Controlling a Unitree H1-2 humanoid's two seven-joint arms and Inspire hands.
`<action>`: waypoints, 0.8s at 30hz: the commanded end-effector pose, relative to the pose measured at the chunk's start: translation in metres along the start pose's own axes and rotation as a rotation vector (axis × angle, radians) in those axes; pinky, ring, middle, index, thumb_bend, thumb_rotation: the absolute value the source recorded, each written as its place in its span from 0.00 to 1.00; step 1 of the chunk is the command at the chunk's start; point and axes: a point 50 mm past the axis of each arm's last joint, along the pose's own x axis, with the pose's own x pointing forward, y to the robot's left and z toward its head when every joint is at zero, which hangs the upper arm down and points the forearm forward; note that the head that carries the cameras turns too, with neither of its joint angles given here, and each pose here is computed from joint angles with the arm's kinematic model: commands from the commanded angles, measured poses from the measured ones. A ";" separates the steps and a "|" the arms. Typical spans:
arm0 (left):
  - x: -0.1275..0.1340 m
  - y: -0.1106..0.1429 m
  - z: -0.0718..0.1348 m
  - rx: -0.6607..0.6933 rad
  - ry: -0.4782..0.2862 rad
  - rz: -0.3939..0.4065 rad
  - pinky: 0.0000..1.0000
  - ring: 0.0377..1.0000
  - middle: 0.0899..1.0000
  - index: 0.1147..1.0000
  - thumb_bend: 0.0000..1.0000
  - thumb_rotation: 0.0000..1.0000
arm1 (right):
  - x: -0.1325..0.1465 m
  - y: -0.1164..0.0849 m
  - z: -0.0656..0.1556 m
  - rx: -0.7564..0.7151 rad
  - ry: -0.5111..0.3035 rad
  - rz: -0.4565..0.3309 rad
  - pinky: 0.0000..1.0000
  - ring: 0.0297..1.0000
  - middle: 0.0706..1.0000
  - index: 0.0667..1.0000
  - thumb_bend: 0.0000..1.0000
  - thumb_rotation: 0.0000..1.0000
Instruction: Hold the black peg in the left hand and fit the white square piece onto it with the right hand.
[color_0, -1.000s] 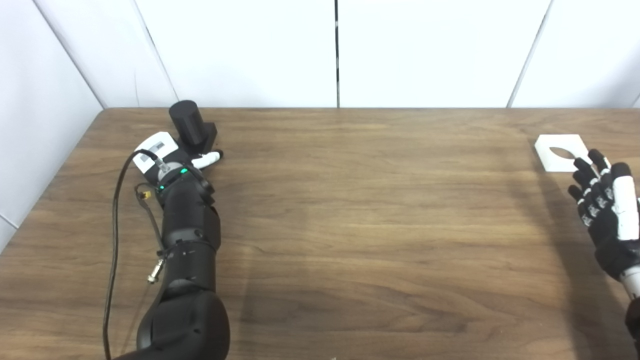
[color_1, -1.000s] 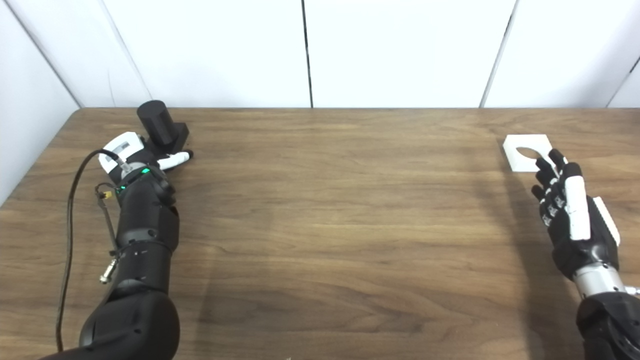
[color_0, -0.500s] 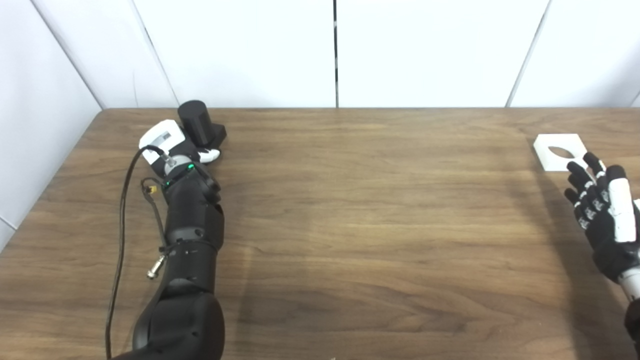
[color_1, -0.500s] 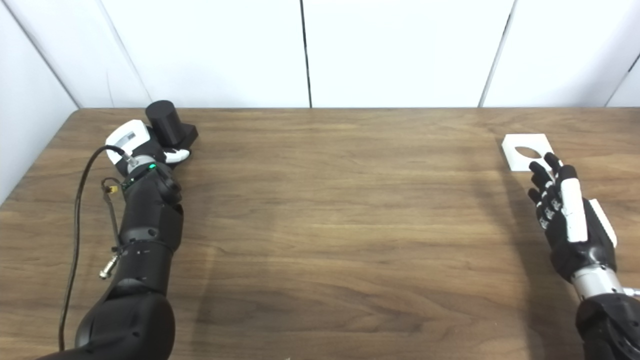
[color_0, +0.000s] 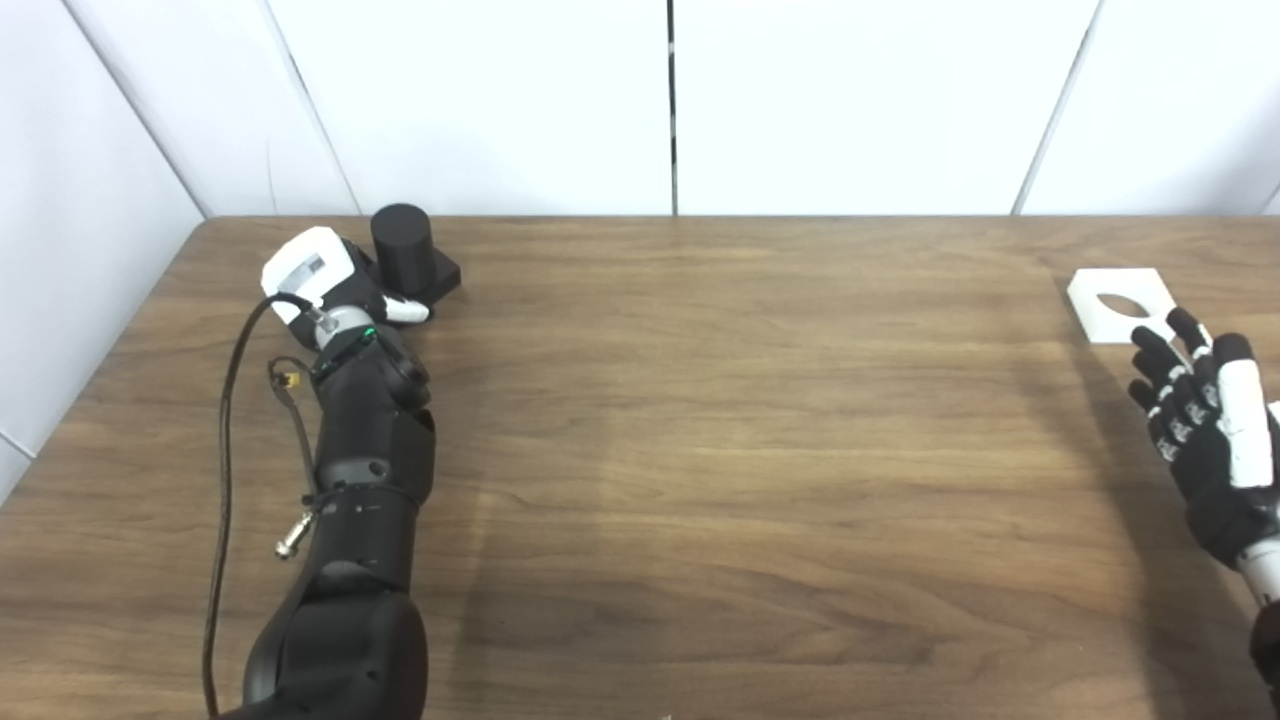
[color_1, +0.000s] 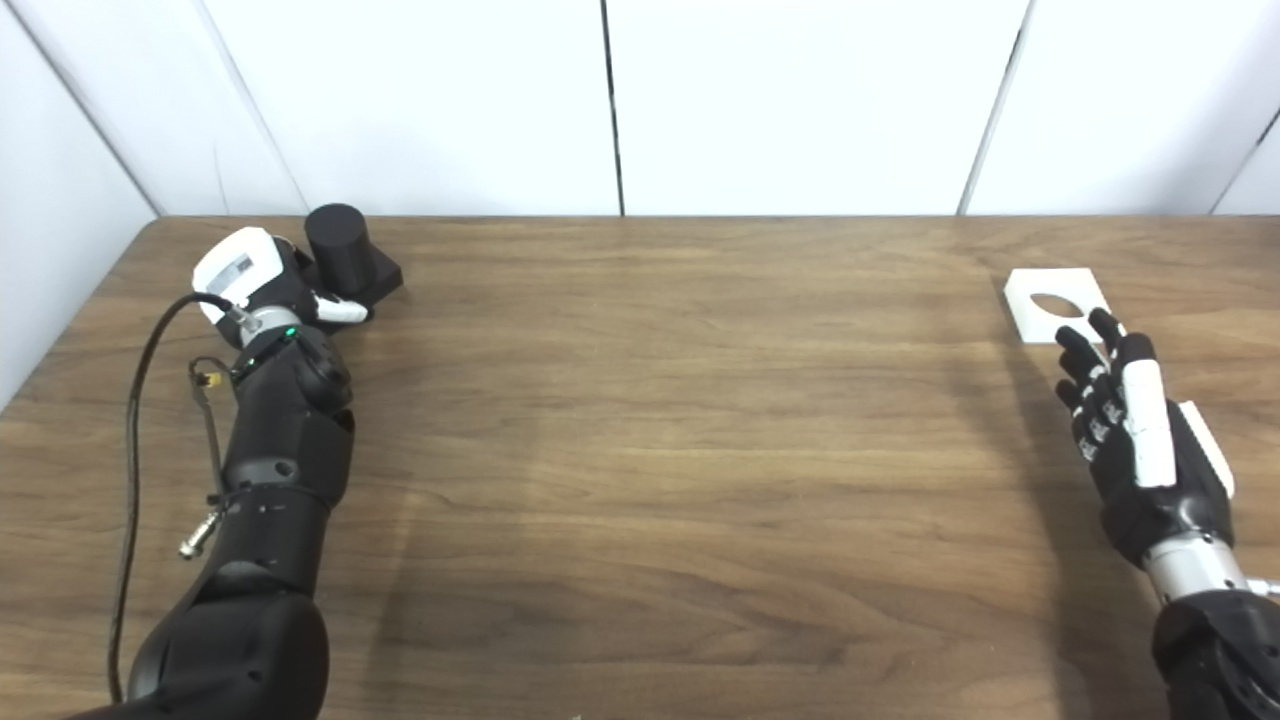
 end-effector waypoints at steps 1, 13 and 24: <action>0.006 0.005 -0.013 0.022 0.027 0.016 1.00 0.98 0.93 0.43 0.51 0.06 | 0.004 -0.001 0.021 -0.017 -0.086 0.027 1.00 0.99 0.94 1.00 0.55 0.94; 0.003 0.010 -0.004 0.029 -0.057 0.007 0.97 0.91 0.87 0.42 0.51 0.06 | 0.003 0.002 0.023 -0.024 -0.079 0.032 1.00 1.00 0.95 1.00 0.54 0.96; -0.066 0.072 0.046 -0.160 -0.332 0.051 1.00 0.96 0.84 0.42 0.51 0.06 | 0.003 0.009 0.025 -0.020 -0.072 0.033 1.00 1.00 0.96 1.00 0.52 0.95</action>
